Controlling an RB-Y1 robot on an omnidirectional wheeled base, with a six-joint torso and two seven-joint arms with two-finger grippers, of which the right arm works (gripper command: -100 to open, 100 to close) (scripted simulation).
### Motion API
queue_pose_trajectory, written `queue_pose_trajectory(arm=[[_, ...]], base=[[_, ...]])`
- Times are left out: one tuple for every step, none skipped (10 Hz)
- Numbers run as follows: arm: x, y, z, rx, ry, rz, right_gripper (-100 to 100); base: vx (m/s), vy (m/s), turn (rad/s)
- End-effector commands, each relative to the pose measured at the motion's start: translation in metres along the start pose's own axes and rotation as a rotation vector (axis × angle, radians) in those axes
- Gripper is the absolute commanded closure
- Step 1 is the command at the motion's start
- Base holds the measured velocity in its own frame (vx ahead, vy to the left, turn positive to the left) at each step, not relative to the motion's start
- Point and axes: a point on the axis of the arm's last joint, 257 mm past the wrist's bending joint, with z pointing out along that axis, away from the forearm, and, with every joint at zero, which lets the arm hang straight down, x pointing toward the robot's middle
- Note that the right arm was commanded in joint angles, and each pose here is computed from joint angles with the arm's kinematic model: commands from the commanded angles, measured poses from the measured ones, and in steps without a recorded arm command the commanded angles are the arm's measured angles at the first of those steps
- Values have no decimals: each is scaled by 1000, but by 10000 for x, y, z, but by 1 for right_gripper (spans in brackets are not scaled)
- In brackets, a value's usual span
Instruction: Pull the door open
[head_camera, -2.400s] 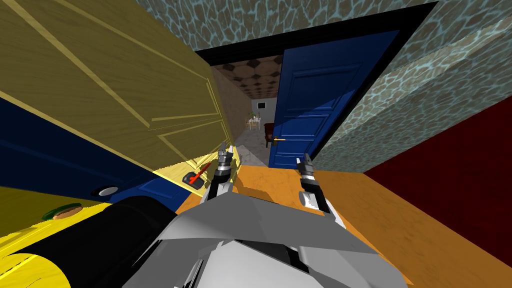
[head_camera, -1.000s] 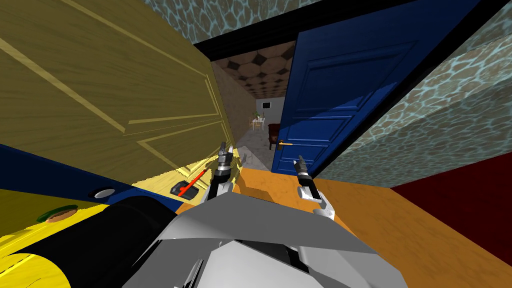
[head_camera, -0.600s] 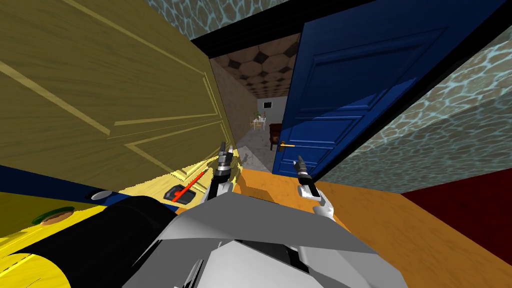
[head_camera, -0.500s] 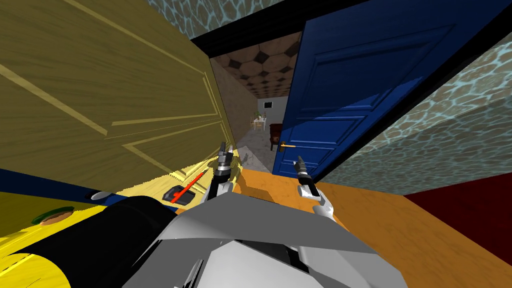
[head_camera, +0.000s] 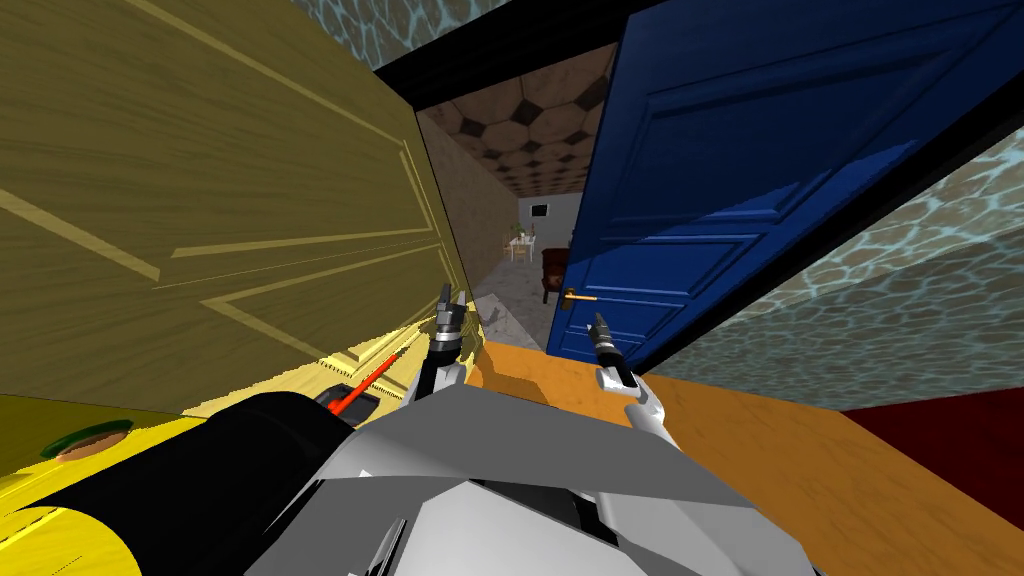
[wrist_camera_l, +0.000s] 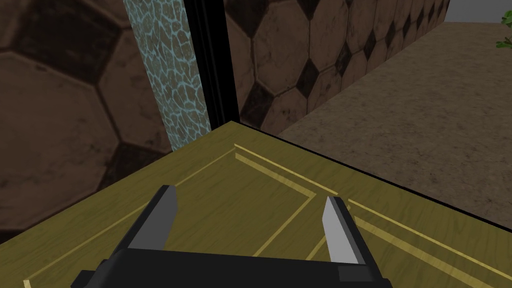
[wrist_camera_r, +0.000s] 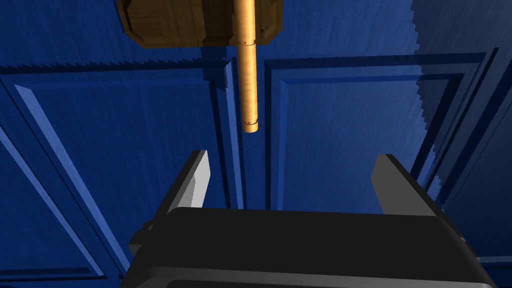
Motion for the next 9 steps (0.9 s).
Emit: queue_pose_trajectory(arm=[[-27, -61, 31, 16, -4, -3, -100], [-44, -92, 47, 25, -6, -5, -100], [-73, -142, 72, 39, -9, -8, -100], [-98, -183, 93, 51, -13, -10, -100], [-122, -222, 112, 63, -16, -12, -100], [-103, -188, 103, 54, -14, -11, -100], [-313, -214, 55, 59, -36, -11, -100], [-390, -221, 36, 59, -45, -11, -100], [-474, -226, 14, 60, -54, -12, -100]], base=[[87, -4, 28], [79, -4, 31], [93, -12, 47], [119, -10, 57], [153, -29, 44], [70, -18, 12], [144, 12, 167], [203, 42, 164], [157, 40, 70]])
